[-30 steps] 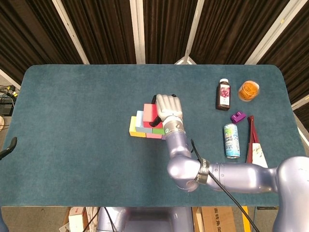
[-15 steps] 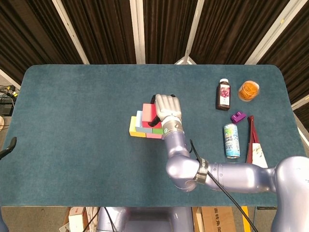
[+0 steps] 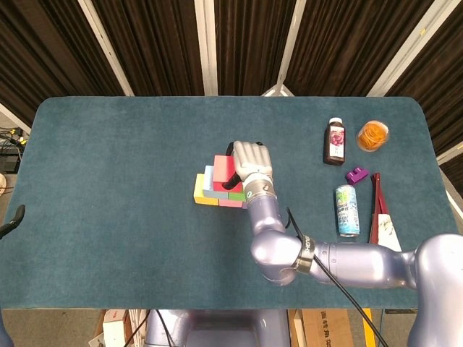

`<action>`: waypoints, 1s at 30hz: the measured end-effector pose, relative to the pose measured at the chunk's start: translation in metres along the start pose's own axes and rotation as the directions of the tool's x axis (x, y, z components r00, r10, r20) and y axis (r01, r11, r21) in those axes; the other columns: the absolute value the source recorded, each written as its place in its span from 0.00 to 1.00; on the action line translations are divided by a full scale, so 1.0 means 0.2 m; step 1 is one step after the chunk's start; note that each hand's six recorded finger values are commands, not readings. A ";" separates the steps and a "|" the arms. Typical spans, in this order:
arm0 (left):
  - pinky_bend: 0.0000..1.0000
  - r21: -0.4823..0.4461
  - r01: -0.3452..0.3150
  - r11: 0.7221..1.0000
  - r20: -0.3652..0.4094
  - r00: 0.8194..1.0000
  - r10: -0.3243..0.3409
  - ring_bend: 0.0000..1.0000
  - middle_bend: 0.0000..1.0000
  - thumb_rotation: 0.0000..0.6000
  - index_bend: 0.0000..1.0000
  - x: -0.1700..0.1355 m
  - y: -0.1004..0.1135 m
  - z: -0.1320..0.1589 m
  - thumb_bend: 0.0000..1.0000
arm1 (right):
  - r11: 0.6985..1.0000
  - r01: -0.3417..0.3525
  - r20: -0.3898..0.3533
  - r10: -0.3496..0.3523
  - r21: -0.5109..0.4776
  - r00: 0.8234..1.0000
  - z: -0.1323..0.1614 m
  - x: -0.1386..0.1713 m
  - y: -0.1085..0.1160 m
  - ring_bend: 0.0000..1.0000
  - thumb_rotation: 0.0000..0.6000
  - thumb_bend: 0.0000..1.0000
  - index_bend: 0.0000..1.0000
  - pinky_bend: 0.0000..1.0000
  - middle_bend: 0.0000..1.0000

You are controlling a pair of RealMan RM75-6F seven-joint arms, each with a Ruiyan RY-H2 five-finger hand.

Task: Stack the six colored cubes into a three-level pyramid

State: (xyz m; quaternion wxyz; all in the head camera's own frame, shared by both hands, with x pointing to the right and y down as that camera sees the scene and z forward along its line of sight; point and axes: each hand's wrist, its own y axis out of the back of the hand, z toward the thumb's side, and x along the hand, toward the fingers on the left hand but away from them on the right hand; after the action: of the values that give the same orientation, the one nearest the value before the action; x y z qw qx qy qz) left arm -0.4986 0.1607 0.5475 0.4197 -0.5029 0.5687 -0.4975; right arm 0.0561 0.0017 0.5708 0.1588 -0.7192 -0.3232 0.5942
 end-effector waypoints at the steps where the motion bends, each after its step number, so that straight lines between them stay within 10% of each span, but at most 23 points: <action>1: 0.00 0.000 0.000 1.000 0.000 1.000 0.000 0.00 0.00 1.00 0.13 0.00 0.00 0.00 0.32 | 1.000 0.000 0.000 0.000 0.000 1.000 0.00 0.00 0.00 0.30 1.00 0.20 0.42 0.13 0.37; 30: 0.00 0.005 0.000 1.000 -0.002 1.000 0.000 0.00 0.00 1.00 0.13 0.00 0.00 0.00 0.32 | 1.000 -0.002 -0.001 0.002 0.000 1.000 0.00 0.00 0.01 0.26 1.00 0.20 0.37 0.13 0.32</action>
State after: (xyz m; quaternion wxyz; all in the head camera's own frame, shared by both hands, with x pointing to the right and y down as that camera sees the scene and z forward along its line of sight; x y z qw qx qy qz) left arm -0.4982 0.1606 0.5484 0.4205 -0.5015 0.5679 -0.4992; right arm 0.0557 0.0010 0.5692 0.1584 -0.7197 -0.3223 0.5942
